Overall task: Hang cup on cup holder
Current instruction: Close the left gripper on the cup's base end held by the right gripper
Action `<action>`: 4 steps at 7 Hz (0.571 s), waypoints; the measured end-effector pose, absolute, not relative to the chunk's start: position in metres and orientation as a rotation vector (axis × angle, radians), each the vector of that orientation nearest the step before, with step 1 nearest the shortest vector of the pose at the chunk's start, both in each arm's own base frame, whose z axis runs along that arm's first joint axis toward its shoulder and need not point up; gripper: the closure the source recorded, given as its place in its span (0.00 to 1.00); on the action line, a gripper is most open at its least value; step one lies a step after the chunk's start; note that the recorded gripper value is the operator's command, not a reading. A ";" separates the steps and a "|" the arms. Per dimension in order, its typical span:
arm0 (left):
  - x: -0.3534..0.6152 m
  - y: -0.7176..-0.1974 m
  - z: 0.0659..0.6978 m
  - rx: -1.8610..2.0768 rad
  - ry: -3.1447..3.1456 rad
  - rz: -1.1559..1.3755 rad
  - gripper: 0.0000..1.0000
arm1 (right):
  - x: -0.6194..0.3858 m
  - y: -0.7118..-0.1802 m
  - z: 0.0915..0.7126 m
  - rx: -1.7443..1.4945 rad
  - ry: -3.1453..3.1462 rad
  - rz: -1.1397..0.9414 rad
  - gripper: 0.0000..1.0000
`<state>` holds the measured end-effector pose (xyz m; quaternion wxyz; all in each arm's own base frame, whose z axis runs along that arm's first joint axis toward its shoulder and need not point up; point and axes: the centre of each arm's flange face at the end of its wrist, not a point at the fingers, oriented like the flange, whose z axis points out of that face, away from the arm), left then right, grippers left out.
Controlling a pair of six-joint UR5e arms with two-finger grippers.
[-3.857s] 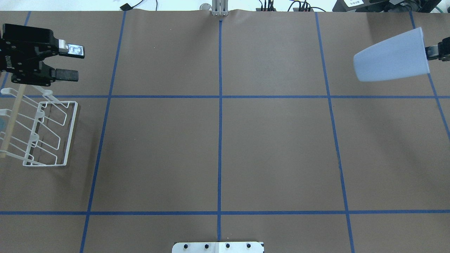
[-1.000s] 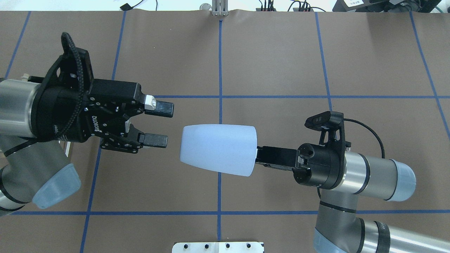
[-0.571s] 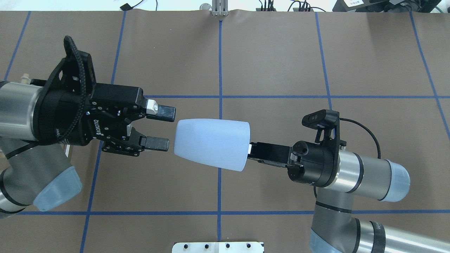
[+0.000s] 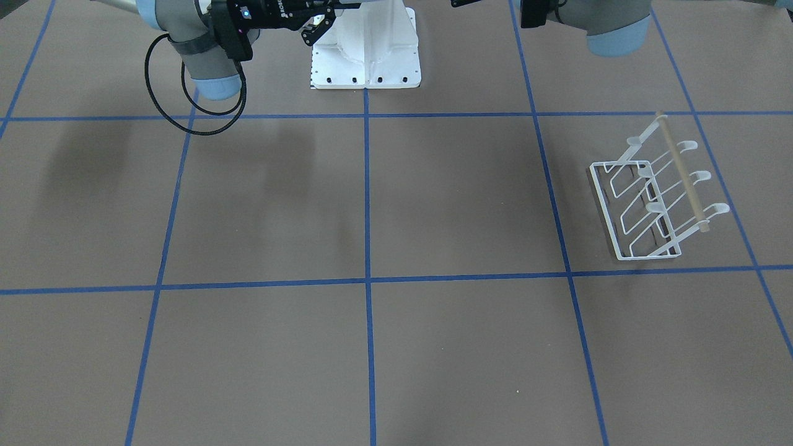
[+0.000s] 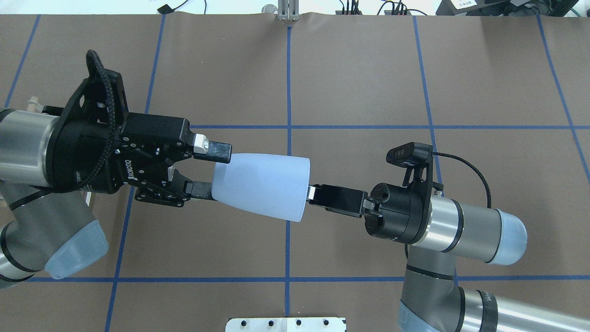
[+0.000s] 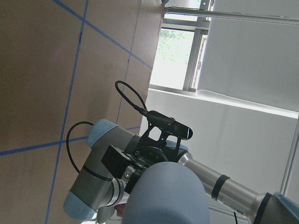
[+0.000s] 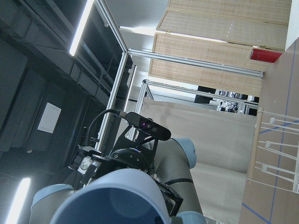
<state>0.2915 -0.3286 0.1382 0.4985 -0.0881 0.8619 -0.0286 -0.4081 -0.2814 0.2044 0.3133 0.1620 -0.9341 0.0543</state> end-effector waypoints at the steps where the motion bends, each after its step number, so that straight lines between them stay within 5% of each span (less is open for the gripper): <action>1: 0.292 -0.329 0.139 -0.208 2.085 -0.067 0.11 | -0.408 -0.281 0.204 0.427 -2.463 0.143 1.00; 4: 0.292 -0.328 0.139 -0.194 2.089 -0.055 0.25 | -0.409 -0.282 0.201 0.432 -2.469 0.164 1.00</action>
